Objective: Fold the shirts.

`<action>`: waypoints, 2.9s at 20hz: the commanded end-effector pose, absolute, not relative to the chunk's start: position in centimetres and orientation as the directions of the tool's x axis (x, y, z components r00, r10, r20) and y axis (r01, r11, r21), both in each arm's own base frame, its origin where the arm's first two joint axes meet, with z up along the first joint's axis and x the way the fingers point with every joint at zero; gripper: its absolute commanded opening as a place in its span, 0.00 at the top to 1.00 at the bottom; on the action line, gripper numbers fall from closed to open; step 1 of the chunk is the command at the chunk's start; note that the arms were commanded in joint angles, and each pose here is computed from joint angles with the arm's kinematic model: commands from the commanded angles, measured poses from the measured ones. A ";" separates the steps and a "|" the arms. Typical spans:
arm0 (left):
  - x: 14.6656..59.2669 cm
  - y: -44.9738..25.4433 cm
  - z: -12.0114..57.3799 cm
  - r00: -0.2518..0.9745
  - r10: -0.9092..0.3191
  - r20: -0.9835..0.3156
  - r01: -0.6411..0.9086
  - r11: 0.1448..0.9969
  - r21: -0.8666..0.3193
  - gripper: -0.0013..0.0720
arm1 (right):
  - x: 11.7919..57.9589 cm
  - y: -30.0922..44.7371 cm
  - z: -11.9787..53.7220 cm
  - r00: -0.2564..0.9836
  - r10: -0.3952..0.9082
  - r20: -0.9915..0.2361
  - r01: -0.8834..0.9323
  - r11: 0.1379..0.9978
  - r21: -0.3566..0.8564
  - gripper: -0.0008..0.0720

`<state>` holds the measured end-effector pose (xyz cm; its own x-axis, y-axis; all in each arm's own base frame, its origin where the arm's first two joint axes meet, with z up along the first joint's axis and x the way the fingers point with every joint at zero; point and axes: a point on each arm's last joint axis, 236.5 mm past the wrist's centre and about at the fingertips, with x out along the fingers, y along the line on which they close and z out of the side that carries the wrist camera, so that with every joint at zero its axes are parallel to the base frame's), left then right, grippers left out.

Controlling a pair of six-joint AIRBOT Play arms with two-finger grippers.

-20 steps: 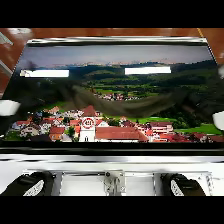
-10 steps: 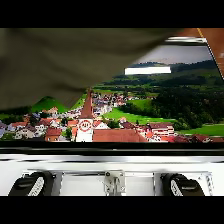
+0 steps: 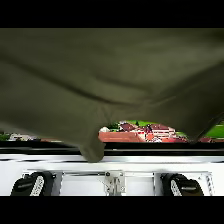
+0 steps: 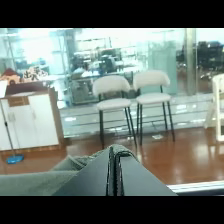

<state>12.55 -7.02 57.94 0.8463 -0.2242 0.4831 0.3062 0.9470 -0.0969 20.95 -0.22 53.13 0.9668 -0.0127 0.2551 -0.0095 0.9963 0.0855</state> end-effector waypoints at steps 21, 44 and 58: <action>33.5 -0.4 25.8 0.893 -0.137 -0.429 0.040 0.973 -0.228 0.93 | 39.4 -2.4 18.3 0.629 -0.059 -0.775 0.163 0.985 0.057 0.91; 31.2 0.4 3.7 0.195 -0.545 -0.815 -0.230 0.782 -0.579 0.22 | 35.7 -16.0 7.6 0.123 -0.225 -0.967 0.264 0.946 -0.187 0.04; 24.4 -8.1 -10.5 0.239 -0.601 -0.762 -0.406 0.651 -0.641 0.02 | 33.6 -7.8 2.9 0.192 0.418 -0.888 0.411 0.787 0.459 0.04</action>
